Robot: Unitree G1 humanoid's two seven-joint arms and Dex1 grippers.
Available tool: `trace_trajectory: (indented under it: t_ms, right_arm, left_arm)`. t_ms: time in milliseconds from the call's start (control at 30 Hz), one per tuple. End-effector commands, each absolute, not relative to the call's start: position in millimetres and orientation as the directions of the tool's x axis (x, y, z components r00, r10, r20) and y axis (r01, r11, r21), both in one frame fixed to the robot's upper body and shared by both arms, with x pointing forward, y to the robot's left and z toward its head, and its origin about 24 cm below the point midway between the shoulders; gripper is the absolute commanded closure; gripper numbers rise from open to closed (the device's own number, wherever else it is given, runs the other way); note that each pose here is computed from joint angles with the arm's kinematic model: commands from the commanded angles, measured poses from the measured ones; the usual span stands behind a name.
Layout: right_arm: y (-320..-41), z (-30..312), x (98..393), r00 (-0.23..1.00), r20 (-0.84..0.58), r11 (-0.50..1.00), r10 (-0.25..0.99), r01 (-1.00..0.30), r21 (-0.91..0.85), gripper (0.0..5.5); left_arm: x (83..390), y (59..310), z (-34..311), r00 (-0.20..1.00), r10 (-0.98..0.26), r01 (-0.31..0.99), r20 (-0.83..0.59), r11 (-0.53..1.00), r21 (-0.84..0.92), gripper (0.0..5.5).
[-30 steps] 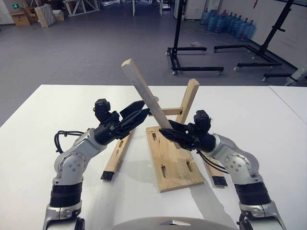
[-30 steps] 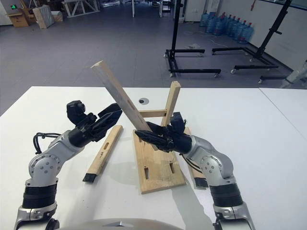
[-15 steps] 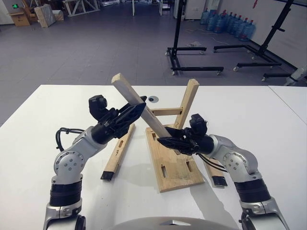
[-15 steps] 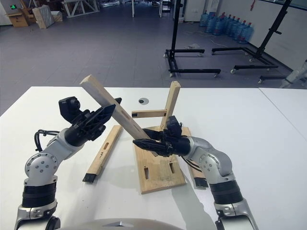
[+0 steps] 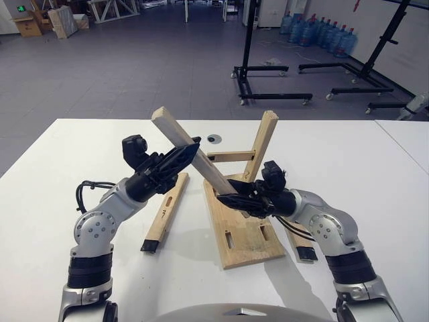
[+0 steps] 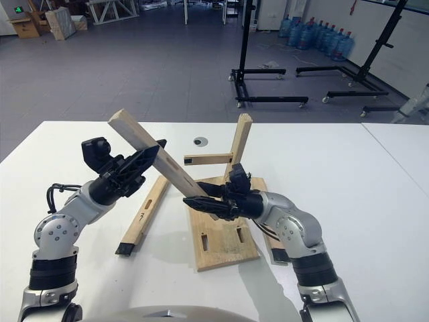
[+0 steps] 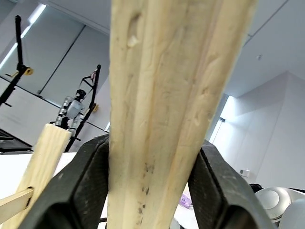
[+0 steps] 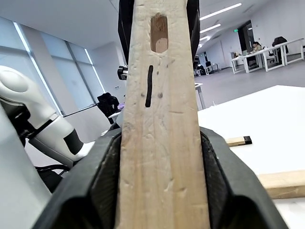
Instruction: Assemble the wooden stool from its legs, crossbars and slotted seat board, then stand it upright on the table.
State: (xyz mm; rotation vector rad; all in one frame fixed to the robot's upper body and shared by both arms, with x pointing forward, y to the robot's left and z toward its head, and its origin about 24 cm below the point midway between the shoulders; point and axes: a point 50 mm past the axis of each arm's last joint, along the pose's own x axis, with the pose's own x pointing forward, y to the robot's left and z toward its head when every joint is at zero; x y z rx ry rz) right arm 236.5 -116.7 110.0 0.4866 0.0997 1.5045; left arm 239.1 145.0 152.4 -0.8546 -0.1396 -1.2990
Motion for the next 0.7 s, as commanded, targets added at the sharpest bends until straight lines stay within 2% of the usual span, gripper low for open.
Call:
trace_trajectory:
  t_ms: [33, 133, 233, 333, 467, 700]
  right_arm:
    - [-120.9, 105.0, 230.5, 0.117, 0.189, 0.031, 0.975, -0.914, 0.405, 2.69]
    - [-128.8, 102.6, 225.6, 0.181, 0.187, 0.089, 0.966, -0.905, 0.416, 2.2]
    - [-146.7, 95.9, 225.2, 0.298, 0.132, 0.227, 0.946, -0.893, 0.388, 2.17]
    - [-158.1, 90.4, 228.0, 0.39, -0.007, 0.376, 0.921, -0.883, 0.282, 2.17]
    - [-159.4, 85.8, 222.6, 0.407, -0.128, 0.426, 0.905, -0.879, 0.213, 2.17]
    - [-163.9, 82.7, 226.9, 0.345, -0.208, 0.387, 0.915, -0.897, 0.214, 2.17]
  left_arm:
    - [245.5, 156.6, 150.5, 0.339, -0.782, 0.879, 0.522, 0.066, -0.472, 3.4]
    - [259.0, 172.5, 157.8, 0.421, -0.715, 0.855, 0.558, 0.106, -0.508, 3.46]
    - [264.0, 172.5, 157.8, 0.472, -0.713, 0.842, 0.519, 0.19, -0.505, 3.48]
    - [271.7, 174.4, 153.9, 0.55, -0.696, 0.821, 0.461, 0.352, -0.449, 3.48]
    - [277.2, 176.3, 142.0, 0.586, -0.691, 0.808, 0.423, 0.464, -0.363, 3.48]
    - [286.4, 180.1, 135.1, 0.498, -0.785, 0.866, 0.368, 0.429, -0.258, 3.48]
